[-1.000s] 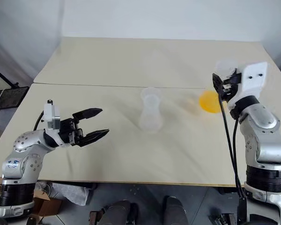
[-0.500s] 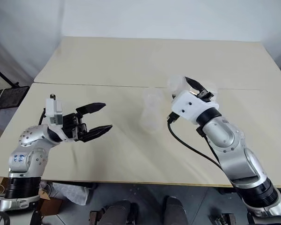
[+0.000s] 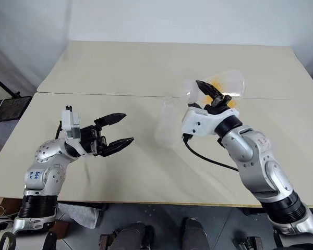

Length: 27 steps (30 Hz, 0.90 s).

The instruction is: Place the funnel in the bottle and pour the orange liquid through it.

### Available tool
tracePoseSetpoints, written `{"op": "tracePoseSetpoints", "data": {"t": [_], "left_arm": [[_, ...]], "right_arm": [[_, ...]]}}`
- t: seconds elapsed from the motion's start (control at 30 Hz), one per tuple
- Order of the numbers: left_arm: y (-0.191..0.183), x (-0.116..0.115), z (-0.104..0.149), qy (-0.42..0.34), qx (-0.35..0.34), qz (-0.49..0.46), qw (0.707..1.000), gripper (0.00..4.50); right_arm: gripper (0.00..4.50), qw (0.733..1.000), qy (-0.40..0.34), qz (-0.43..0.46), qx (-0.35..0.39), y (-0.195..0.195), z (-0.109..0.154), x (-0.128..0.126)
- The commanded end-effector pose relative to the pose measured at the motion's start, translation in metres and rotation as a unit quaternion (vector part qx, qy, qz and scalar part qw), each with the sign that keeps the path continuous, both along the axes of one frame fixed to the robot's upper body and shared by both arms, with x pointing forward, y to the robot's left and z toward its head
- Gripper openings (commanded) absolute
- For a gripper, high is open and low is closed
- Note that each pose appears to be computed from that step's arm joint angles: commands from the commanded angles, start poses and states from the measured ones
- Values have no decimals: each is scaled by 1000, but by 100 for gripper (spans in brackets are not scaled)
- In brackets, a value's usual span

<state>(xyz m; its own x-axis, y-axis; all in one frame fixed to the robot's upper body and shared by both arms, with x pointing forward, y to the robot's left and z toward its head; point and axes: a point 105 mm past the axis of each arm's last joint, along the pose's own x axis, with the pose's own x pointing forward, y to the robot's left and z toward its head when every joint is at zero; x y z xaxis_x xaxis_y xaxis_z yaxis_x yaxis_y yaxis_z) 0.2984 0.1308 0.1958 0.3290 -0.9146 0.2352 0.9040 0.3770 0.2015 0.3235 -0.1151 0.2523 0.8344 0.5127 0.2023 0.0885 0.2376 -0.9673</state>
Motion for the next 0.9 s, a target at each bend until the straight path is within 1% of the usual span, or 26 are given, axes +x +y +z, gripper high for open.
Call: {"op": "tracePoseSetpoints", "data": {"t": [0.03, 0.17, 0.53, 0.9], "left_arm": [[-3, -4, 3, -15, 4, 0, 1000, 450], [-3, -4, 1, -12, 10, 2, 1000, 450], [-4, -4, -3, -6, 20, 6, 1000, 450], [-5, -4, -3, -5, 19, 4, 1000, 450]], "right_arm": [[241, 999, -49, 10, -20, 7, 17, -6], [241, 997, -60, 17, -45, 13, 15, -6], [241, 986, -121, 13, -111, 16, 19, -7], [241, 976, -161, -4, -145, 10, 25, -6]]}}
